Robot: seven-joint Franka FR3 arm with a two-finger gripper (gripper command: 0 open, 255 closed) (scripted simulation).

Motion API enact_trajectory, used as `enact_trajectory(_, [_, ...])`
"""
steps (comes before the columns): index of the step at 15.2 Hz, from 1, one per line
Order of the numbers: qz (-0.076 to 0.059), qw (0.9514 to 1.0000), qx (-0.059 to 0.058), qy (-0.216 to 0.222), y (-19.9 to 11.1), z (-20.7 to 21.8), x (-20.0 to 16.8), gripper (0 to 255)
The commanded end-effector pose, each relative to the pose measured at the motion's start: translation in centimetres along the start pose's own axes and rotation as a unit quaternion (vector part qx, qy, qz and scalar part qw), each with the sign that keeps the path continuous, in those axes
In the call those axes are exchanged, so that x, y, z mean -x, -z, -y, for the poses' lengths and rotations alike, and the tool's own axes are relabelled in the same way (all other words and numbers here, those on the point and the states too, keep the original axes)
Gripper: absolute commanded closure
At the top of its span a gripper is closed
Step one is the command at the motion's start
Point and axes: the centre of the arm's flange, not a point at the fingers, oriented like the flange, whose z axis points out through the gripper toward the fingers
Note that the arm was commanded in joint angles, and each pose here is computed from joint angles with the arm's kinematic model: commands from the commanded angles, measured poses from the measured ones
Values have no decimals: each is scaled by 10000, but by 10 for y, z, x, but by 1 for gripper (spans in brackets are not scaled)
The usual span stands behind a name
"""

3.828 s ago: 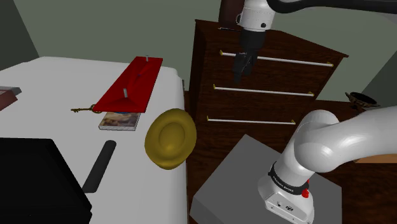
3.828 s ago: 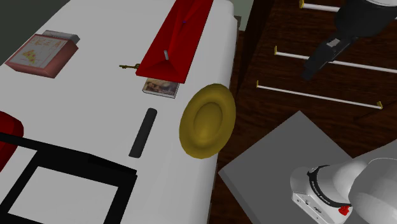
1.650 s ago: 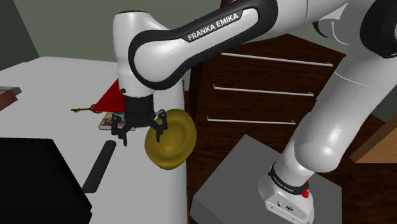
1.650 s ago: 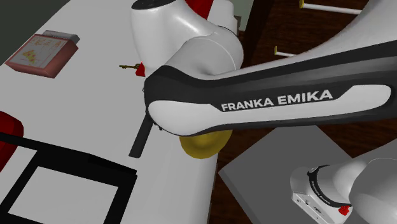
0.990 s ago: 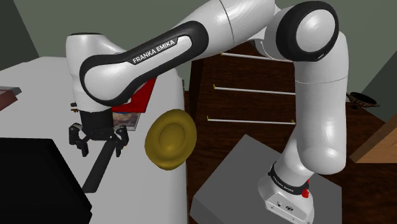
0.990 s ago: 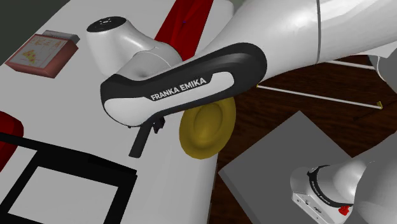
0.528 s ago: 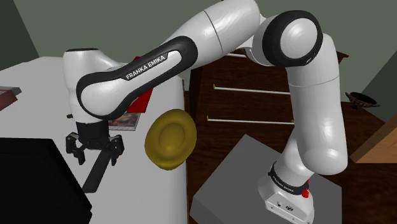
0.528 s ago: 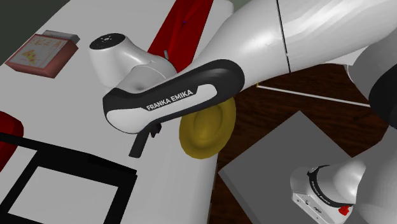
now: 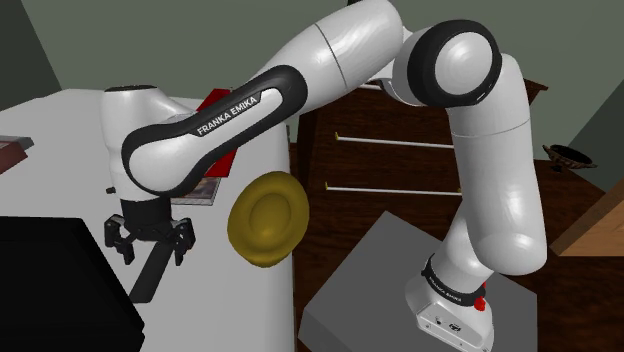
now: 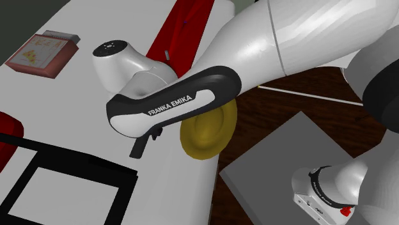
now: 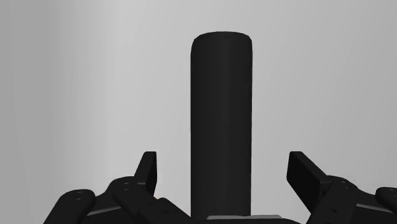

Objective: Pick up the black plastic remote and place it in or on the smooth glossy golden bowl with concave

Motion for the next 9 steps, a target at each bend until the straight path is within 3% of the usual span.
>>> enact_trajectory(1, [0,10000,0,0,0,0,0,0])
enact_trajectory(2, [0,10000,0,0,0,0,0,255])
enact_trajectory(9, [-1,10000,0,-1,0,-1,1,255])
